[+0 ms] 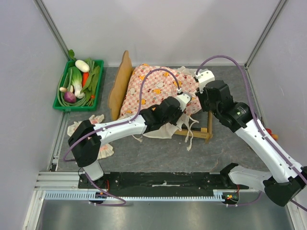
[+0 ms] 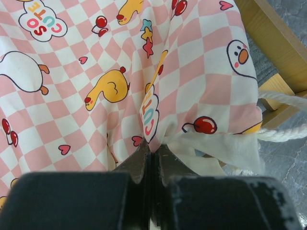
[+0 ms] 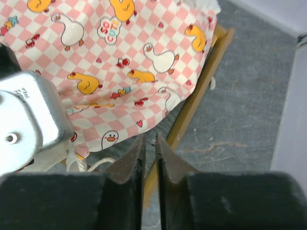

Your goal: Set up the pet bed

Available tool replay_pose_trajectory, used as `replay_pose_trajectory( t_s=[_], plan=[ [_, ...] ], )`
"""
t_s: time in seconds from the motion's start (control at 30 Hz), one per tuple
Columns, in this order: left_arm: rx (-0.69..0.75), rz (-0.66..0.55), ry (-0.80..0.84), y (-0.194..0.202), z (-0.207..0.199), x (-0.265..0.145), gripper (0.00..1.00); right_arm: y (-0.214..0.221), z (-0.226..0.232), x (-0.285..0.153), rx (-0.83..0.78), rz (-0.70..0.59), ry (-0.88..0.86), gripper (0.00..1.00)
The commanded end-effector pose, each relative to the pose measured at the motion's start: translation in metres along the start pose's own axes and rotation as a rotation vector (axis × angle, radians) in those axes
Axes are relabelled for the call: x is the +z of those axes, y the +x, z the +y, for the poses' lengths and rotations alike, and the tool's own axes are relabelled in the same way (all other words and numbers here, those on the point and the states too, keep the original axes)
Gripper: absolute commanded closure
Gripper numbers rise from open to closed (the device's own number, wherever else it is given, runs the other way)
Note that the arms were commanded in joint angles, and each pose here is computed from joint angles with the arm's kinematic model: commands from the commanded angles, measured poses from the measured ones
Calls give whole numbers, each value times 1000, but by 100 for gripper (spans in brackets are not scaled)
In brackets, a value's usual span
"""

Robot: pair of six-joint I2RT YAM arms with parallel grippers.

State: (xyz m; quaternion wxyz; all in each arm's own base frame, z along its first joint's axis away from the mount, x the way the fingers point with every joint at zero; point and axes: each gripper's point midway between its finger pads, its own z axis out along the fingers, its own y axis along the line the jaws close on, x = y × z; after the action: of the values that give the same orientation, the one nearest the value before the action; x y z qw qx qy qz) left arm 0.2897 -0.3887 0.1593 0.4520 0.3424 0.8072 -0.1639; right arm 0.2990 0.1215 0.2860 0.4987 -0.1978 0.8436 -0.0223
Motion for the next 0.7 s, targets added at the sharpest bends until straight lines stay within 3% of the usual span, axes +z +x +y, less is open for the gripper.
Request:
replay_pose_trajectory(
  t_s=[0.0, 0.07, 0.1, 0.2, 0.23, 0.4, 0.57, 0.67],
  plan=[
    [22, -66, 5, -33, 4, -13, 98, 35, 12, 11, 82, 106, -5, 71],
    [13, -61, 0, -33, 5, -12, 98, 62, 19, 13, 152, 154, -7, 69],
    [8, -61, -1, -34, 6, -12, 98, 70, 25, 13, 239, 160, -9, 63],
    [-16, -55, -7, -34, 8, -12, 98, 86, 34, 3, 421, 101, -33, 56],
    [-21, -50, -9, -33, 9, -12, 98, 79, 31, -12, 479, 23, -52, 54],
    [-45, -32, -3, -31, 12, -11, 98, 78, 24, -34, 582, -125, -75, 41],
    [-72, -27, 5, -33, 13, -11, 98, 94, 60, -24, 628, -80, -227, 39],
    [-93, -30, 17, -35, 11, -11, 98, 98, 72, -15, 689, -117, -280, 39]
  ],
)
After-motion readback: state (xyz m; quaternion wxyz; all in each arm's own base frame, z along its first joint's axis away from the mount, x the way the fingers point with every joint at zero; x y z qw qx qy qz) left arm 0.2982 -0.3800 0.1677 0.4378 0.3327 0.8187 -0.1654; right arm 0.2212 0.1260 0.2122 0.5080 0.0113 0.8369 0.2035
